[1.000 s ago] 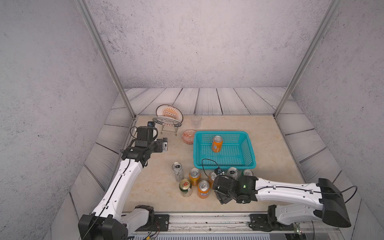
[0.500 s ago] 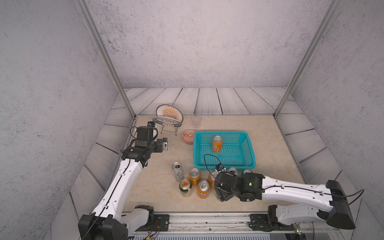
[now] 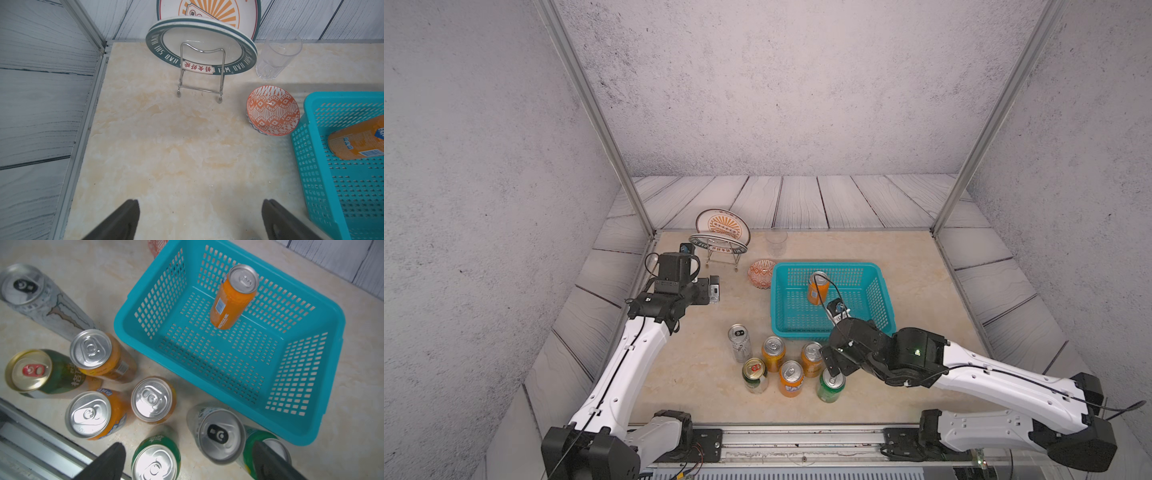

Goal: Take out the drinks from the basket
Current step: Pick up the drink from the basket.

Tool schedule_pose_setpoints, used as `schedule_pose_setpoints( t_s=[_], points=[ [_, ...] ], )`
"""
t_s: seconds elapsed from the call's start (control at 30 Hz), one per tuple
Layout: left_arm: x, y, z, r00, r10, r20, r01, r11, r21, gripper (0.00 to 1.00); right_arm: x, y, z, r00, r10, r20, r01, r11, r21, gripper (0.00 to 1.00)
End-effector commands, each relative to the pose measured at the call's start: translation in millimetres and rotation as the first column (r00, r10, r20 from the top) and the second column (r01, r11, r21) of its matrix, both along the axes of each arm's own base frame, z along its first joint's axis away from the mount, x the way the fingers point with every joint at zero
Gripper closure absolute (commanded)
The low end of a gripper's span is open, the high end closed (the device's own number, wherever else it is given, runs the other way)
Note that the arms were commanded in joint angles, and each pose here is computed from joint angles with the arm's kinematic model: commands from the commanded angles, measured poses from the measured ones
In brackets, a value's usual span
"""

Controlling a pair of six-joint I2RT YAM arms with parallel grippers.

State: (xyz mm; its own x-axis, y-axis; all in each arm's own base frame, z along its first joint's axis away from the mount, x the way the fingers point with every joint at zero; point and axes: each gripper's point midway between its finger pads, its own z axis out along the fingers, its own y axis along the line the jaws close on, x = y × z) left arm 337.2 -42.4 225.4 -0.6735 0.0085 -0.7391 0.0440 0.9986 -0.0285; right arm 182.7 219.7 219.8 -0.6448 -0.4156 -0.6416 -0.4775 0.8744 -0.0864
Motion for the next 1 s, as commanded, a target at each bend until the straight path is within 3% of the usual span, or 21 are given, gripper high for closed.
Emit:
schedule_pose_setpoints(
  t_s=[0.0,0.57,0.97],
  points=[
    [1.1,3.6,-0.4,1.000,0.009,-0.004,-0.009,1.000,0.003,0.01,18.9,-6.0,17.8,0.999,0.018,0.041,-0.018,1.000,-0.010,0.01],
    [1.4,3.1,-0.6,1.000,0.006,-0.006,-0.006,1.000,-0.001,0.01,131.3,-1.0,0.6,0.999,-0.031,-0.027,0.031,0.999,0.022,0.01],
    [1.9,2.0,0.3,1.000,0.004,-0.003,-0.004,1.000,-0.008,0.01,184.1,16.4,-39.6,0.992,-0.050,-0.120,0.051,0.999,0.004,0.01]
  ],
)
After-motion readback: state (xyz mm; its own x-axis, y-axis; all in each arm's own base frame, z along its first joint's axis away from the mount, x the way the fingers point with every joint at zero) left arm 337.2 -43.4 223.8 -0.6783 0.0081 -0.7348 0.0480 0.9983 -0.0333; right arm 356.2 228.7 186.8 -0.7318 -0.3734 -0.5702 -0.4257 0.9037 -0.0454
